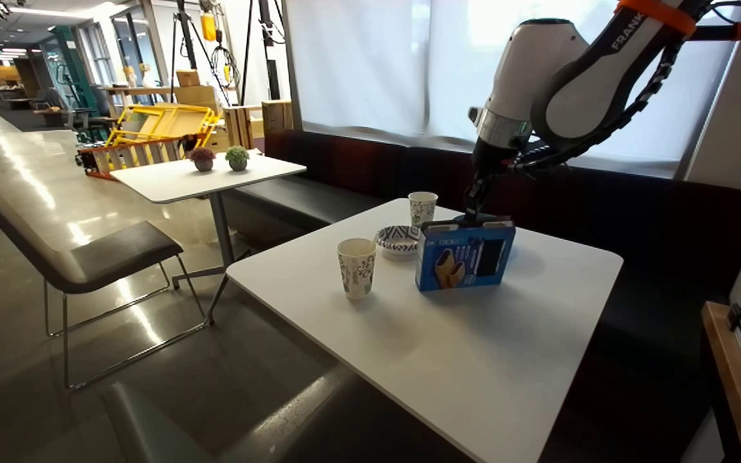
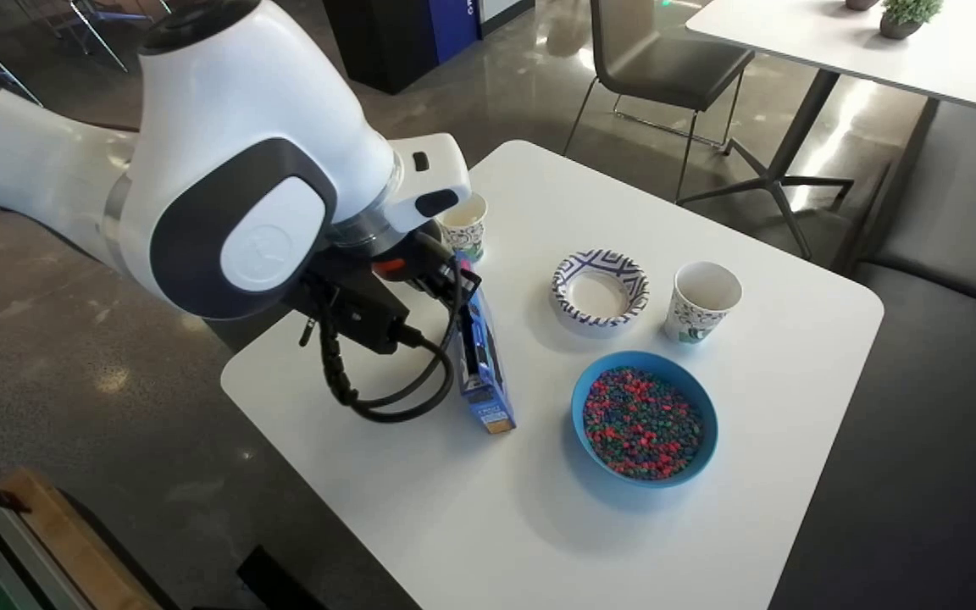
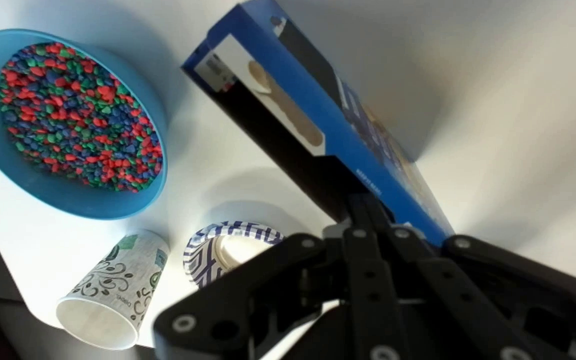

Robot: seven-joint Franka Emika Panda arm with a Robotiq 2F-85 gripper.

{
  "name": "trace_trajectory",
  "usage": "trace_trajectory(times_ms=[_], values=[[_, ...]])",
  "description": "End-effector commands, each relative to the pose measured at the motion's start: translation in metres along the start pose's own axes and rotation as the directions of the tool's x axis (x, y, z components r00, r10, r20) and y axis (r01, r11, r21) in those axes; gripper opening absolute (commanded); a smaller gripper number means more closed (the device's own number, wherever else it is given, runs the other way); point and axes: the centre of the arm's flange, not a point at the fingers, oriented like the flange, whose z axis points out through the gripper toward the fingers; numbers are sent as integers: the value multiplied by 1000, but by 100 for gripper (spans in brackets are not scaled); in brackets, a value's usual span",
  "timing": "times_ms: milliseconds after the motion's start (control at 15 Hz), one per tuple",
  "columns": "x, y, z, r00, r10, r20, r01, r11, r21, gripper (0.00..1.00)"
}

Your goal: Remove a blue packet from the blue box and put it on the table

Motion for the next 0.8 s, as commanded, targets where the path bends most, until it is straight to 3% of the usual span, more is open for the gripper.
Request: trace_trajectory(times_ms=[0,400,733], values=[[4,4,2,999,-34,41,35,999,-17,0],[2,4,2,990,-115,75,115,993,6,0],[2,1,4,966,-241,93,237,970,53,0]])
